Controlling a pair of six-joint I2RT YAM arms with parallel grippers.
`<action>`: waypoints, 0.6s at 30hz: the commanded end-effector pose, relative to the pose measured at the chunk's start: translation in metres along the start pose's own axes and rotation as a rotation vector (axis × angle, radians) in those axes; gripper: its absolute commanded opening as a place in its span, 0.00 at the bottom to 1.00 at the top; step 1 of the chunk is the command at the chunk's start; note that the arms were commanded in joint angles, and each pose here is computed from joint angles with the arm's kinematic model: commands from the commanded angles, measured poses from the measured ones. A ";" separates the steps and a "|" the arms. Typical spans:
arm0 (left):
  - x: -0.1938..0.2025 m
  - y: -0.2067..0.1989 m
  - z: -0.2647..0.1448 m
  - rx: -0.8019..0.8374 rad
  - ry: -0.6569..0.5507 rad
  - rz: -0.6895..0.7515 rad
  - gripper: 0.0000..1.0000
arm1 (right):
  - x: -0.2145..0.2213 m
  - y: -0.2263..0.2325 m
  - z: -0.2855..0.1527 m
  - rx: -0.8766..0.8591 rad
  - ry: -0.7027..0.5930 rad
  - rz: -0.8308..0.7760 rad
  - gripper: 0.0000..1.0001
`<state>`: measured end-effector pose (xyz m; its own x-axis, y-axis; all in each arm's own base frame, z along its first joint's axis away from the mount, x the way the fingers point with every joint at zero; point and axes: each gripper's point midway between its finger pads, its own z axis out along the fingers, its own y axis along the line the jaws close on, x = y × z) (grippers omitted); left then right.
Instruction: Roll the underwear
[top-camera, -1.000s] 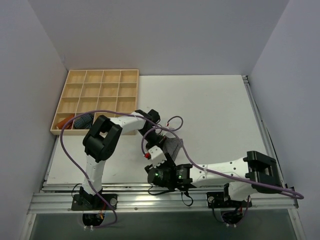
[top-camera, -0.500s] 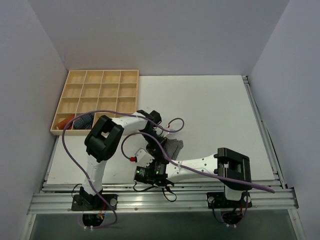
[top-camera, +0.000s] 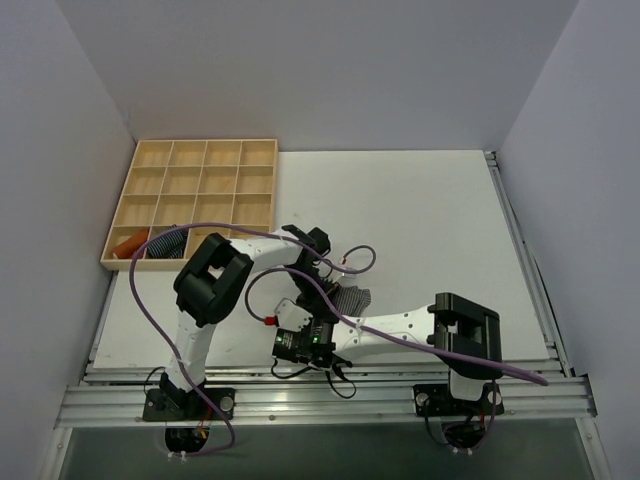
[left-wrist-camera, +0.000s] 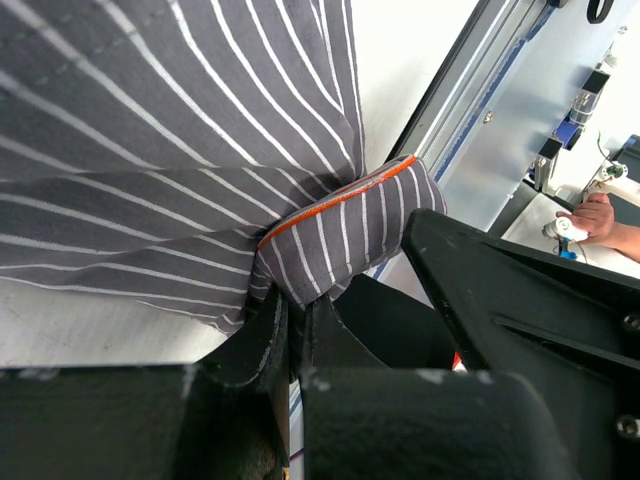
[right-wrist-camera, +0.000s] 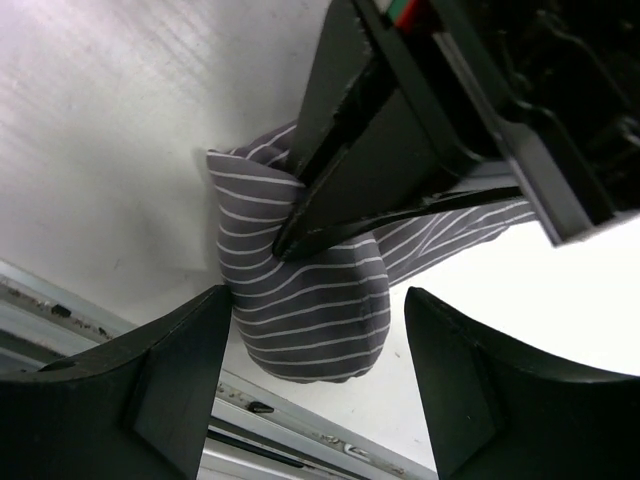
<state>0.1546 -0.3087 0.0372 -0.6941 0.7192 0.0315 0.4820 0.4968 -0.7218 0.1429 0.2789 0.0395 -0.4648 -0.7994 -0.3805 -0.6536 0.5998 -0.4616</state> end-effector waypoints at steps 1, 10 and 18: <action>0.009 0.002 0.002 -0.019 0.030 -0.003 0.02 | 0.010 0.002 -0.002 -0.031 0.036 -0.083 0.66; 0.014 0.006 0.002 -0.034 0.041 -0.019 0.02 | 0.024 0.022 0.009 -0.113 0.110 -0.146 0.64; 0.010 0.002 -0.005 -0.023 0.011 -0.058 0.02 | 0.042 0.030 0.026 -0.127 0.201 -0.205 0.45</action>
<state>0.1480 -0.3016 0.0357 -0.6999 0.7095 0.0821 0.4517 0.5287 -0.7186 0.1308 0.2861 0.0172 -0.4038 -0.8771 -0.2601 -0.7698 0.4793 -0.4215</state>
